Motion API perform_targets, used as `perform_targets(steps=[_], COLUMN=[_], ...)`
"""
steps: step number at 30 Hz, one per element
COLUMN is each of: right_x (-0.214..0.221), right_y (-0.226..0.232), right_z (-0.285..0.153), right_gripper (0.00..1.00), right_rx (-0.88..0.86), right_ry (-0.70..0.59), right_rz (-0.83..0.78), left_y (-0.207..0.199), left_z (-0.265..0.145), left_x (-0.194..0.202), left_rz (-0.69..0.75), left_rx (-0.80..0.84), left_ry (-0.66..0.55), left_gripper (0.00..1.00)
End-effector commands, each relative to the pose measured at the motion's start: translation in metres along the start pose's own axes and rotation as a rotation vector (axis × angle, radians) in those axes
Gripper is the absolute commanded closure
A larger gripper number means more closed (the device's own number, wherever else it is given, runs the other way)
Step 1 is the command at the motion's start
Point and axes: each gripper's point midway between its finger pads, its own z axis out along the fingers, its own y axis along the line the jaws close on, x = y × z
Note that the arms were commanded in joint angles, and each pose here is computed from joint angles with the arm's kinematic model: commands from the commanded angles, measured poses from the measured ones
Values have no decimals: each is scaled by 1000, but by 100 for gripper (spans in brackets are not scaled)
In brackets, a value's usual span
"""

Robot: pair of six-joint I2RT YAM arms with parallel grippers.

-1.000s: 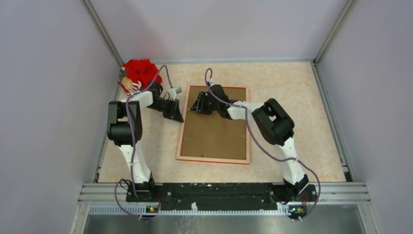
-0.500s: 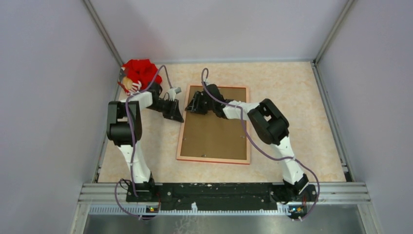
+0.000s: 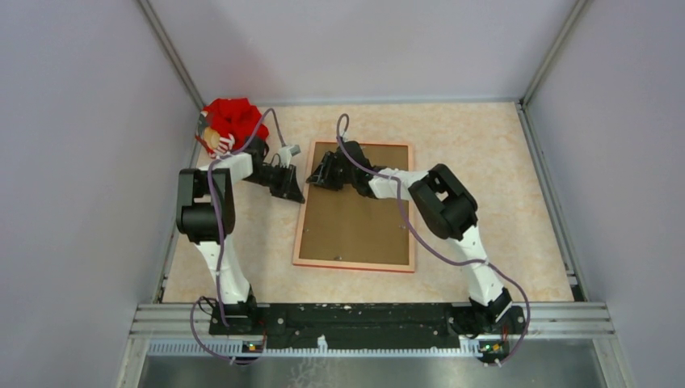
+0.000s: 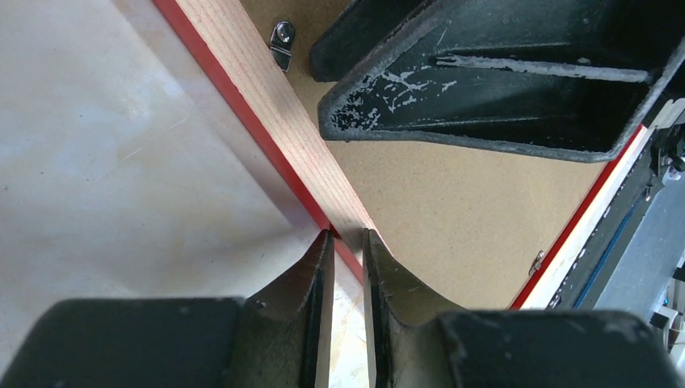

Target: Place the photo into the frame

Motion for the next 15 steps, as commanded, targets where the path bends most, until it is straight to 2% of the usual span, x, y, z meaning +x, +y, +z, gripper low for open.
perform_targets(steps=[1,15], right_x=[6,6], right_y=[-1,-9], right_z=[10,15], right_gripper=[63,65], right_rx=[-2,10], right_ry=[-25,-62], right_rz=[65,166], left_y=[-2,-2], left_z=[1,0], left_x=[8,8], left_rz=[36,43], left_rx=[-5,-11], left_ry=[14,15], left_gripper=[77,77])
